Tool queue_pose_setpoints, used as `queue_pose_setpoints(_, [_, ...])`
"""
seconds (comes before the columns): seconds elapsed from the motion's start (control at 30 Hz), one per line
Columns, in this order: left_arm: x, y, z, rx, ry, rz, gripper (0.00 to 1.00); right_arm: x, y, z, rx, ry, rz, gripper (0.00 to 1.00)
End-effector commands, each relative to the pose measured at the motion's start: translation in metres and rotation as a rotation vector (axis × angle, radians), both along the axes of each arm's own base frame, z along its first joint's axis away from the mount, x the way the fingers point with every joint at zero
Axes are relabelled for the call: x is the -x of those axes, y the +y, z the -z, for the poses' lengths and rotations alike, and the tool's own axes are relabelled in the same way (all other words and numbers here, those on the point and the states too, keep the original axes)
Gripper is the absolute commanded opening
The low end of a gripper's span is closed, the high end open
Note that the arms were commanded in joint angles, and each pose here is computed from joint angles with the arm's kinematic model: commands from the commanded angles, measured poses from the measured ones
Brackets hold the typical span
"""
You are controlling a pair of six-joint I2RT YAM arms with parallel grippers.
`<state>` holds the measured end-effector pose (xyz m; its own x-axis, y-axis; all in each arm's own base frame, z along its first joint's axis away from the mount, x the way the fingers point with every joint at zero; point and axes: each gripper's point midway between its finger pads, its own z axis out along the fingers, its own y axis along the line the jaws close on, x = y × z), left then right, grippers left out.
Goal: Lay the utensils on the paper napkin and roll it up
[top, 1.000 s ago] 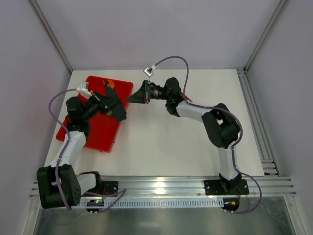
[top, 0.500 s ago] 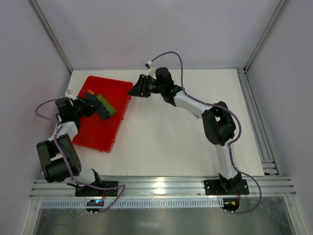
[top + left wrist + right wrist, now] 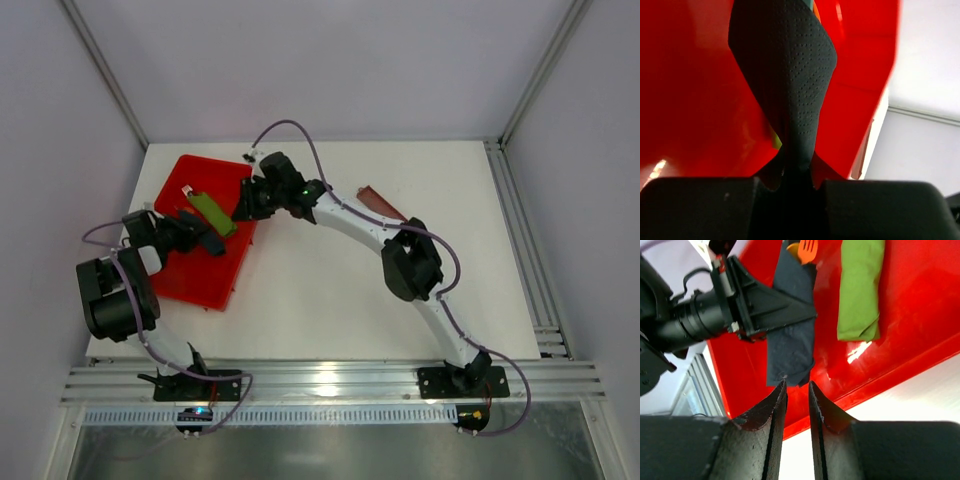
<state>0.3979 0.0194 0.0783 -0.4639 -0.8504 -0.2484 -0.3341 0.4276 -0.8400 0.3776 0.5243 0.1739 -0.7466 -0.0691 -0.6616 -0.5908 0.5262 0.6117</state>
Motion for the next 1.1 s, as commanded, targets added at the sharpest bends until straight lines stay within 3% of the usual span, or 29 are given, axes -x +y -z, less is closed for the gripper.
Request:
queue_pose_setpoints(0.0, [-0.004, 0.010, 0.010, -0.011, -0.005, -0.014, 0.00, -0.001, 0.004, 0.003, 0.040, -0.036, 0.008, 0.26])
queue_pose_setpoints(0.33, [0.005, 0.019, 0.039, -0.067, 0.126, -0.022, 0.08, 0.011, 0.033, 0.019, 0.034, -0.036, -0.024, 0.26])
queue_pose_setpoints(1.07, [0.010, 0.024, 0.049, -0.095, 0.188, -0.019, 0.31, 0.045, 0.077, 0.062, 0.055, -0.026, -0.078, 0.23])
